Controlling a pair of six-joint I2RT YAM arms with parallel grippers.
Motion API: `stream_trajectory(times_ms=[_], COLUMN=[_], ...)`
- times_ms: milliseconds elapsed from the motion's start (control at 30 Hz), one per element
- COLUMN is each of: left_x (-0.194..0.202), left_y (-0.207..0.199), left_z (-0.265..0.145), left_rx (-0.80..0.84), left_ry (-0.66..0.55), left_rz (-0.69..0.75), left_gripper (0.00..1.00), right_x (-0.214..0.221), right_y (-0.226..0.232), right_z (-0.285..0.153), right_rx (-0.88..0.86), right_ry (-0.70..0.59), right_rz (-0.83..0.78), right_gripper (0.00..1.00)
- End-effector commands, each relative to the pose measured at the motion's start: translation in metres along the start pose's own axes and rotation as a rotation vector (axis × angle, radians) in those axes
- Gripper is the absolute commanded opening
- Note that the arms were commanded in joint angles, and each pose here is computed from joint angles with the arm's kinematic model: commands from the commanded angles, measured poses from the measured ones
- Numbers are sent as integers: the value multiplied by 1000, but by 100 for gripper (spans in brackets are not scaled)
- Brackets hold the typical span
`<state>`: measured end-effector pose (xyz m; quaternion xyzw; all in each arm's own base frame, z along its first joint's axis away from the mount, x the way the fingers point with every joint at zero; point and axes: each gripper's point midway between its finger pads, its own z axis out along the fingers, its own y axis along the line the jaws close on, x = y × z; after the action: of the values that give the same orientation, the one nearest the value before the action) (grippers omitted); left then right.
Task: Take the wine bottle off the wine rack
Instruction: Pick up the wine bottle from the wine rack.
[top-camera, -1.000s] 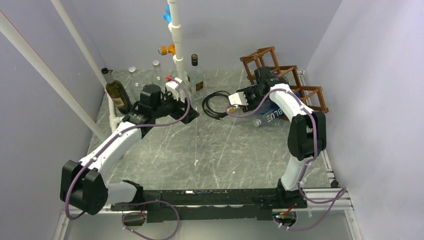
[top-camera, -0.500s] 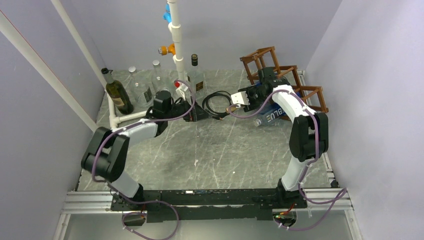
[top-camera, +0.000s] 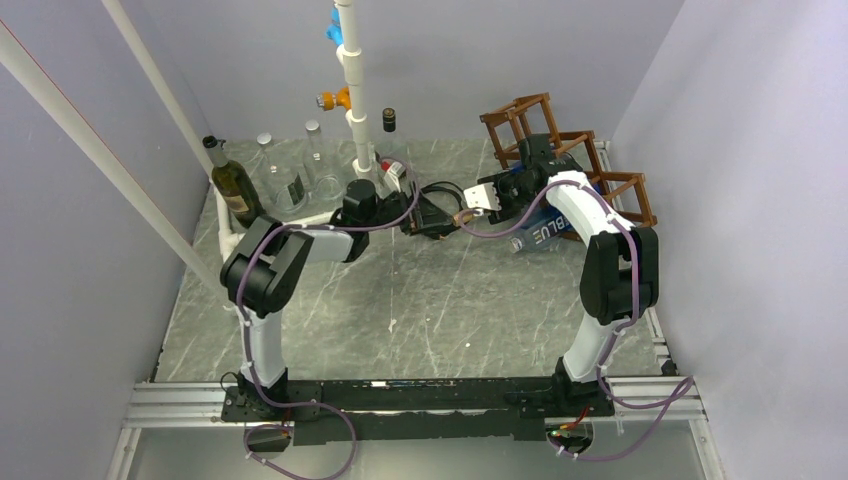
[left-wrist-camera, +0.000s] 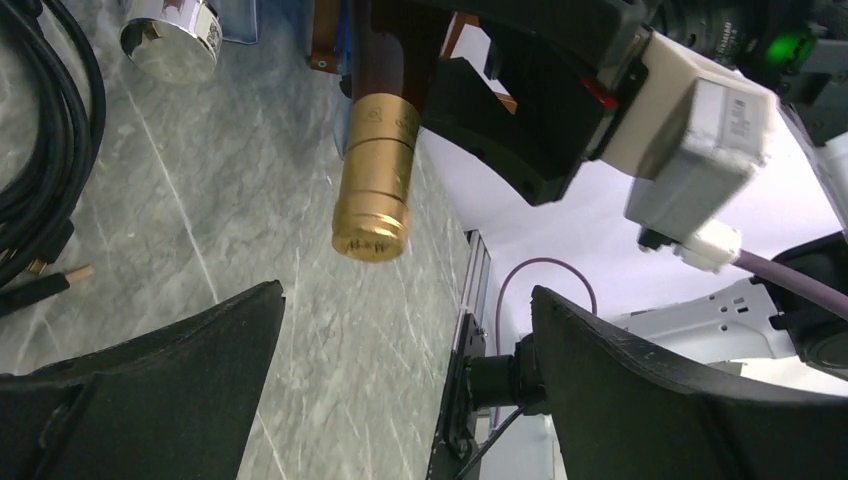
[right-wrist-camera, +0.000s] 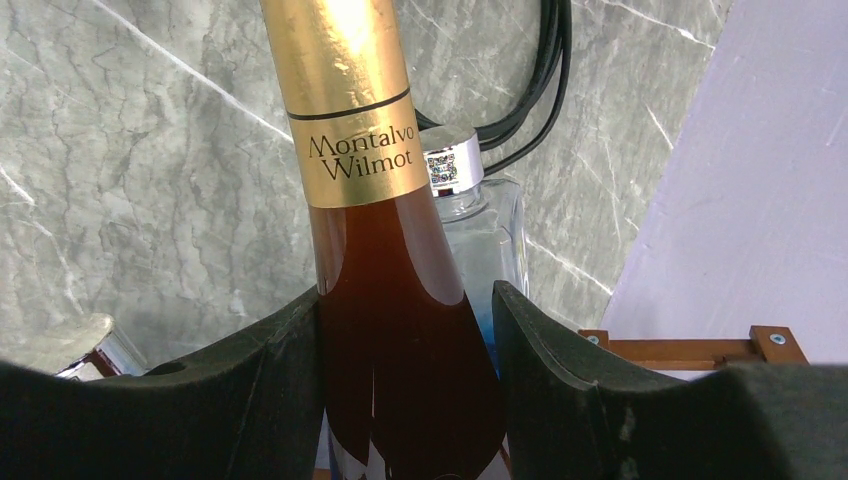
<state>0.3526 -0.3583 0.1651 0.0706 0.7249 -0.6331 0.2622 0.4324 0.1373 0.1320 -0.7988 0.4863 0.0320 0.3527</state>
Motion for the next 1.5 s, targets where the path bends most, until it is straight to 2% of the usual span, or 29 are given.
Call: stream_trajectory(times_ms=[0, 67, 400, 533, 633, 1033, 1167, 1267, 1467], left_x=[-13, -11, -13, -10, -9, -8, -7, -7, -5], left_y=[-17, -13, 3, 10, 10, 5, 0, -2, -4], left_z=[22, 29, 56, 62, 67, 75, 76, 76, 76], left_rx=[73, 57, 1, -8, -3, 25, 41, 46, 65], left_ry=[-30, -18, 5, 21, 35, 59, 62, 65, 70], left_rz=[4, -11, -47, -62, -66, -68, -66, -66, -70], left_gripper=[99, 100, 78, 73, 64, 60, 56, 50, 10], right_x=[-15, -16, -18, -18, -18, -15, -14, -14, -12], right_y=[7, 7, 8, 8, 8, 8, 8, 9, 11], right_z=[-18, -18, -18, -18, -17, -15, -14, -13, -13], right_rx=[7, 9, 15, 15, 15, 11, 8, 6, 0], right_ry=[-58, -63, -74, -75, -76, -70, -70, -70, -59], right_rz=[77, 78, 76, 74, 75, 73, 74, 74, 74], right_gripper=[0, 0, 0, 0, 0, 0, 0, 0, 0])
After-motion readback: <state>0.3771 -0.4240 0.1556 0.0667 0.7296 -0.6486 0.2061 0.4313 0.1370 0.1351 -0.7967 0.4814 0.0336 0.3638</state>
